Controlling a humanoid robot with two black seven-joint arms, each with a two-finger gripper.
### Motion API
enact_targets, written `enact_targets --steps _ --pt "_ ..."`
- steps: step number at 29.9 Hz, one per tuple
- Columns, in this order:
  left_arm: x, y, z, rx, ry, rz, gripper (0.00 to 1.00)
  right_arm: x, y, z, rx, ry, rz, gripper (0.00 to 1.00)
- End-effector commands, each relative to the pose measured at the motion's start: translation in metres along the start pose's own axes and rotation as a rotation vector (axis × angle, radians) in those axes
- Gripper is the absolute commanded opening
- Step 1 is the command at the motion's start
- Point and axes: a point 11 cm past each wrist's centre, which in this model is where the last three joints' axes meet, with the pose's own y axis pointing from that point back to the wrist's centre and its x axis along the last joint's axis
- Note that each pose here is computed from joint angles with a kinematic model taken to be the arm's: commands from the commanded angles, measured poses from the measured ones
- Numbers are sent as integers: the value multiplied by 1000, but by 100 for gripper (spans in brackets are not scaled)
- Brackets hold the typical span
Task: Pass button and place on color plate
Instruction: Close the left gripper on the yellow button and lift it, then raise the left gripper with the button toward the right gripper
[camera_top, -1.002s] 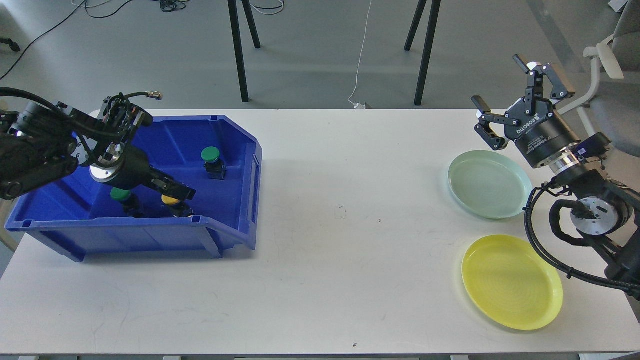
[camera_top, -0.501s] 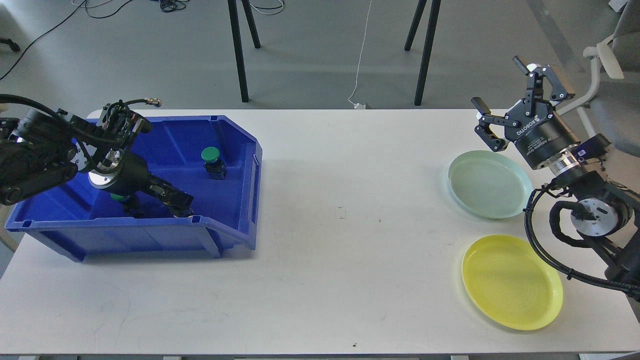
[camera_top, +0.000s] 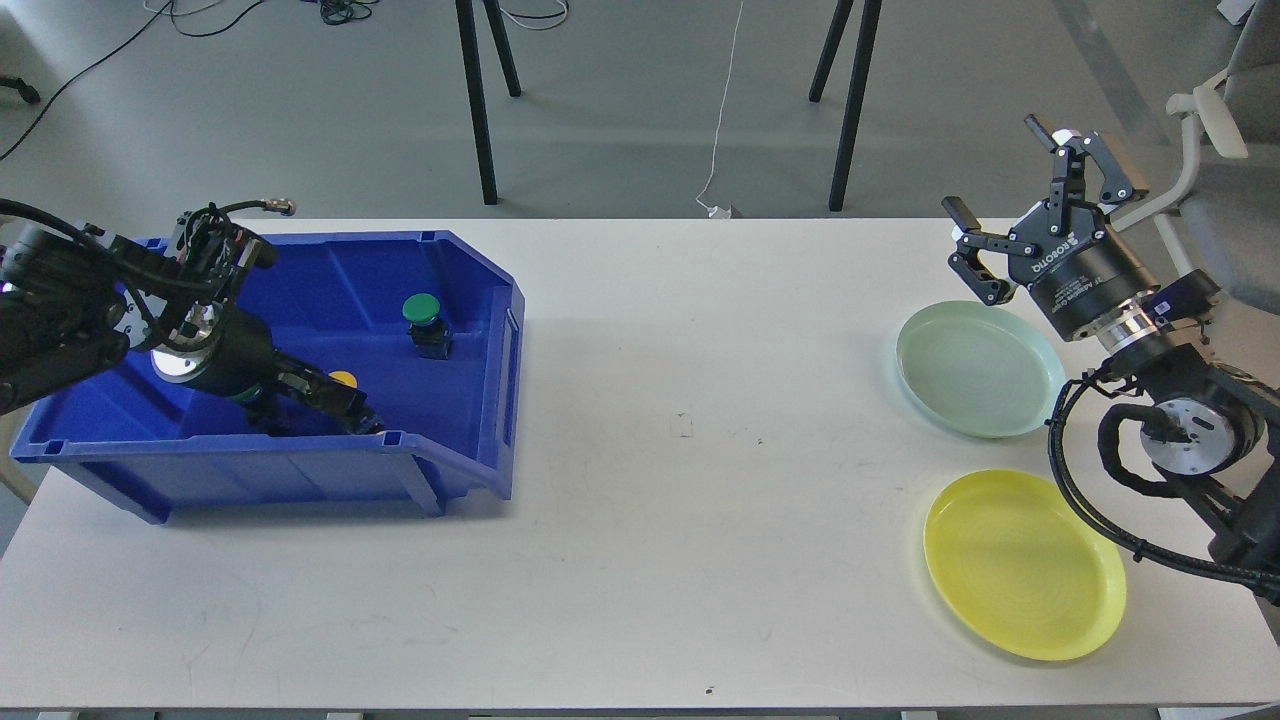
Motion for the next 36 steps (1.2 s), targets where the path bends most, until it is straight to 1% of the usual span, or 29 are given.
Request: enact_targets --steps 1,2,5,9,14,16,18,22,23,26,27,29,31,32,36 --pt "0 1 -1 3 -3 0 30 1 1 1 -3 -1 2 99" --pt "0 1 -1 3 -3 0 24 1 1 1 -3 -1 2 99" --pt "-3 0 -1 4 -2 -7 18 1 1 1 -1 -1 3 99" --pt "-3 3 -3 4 3 -3 16 1 2 1 1 -3 6 99" --pt "-2 18 -3 -17 24 28 15 2 3 1 2 -4 10 99" --pt "16 37 -5 -18 34 89 15 4 3 -2 11 -5 14 99" --pt "43 62 -4 -15 25 177 16 7 3 -4 19 -2 24 99" --pt "124 136 24 -58 -37 442 16 26 6 -12 61 -3 94 99" --pt "139 149 35 -92 -41 500 16 31 7 -12 66 1 113 99" --pt "174 177 74 -307 37 671 16 43 7 -18 86 7 156 99" --pt "181 175 90 -407 85 694 16 42 7 -20 91 6 149 99" --pt "190 160 120 -610 209 703 16 27 6 -28 105 -8 96 99" --pt "188 133 141 -761 335 667 16 15 14 -41 111 -4 42 99" --pt "185 117 149 -810 382 642 17 5 18 -44 101 -4 5 99" --pt "167 65 159 -888 504 586 17 -57 13 -37 36 62 -219 99"
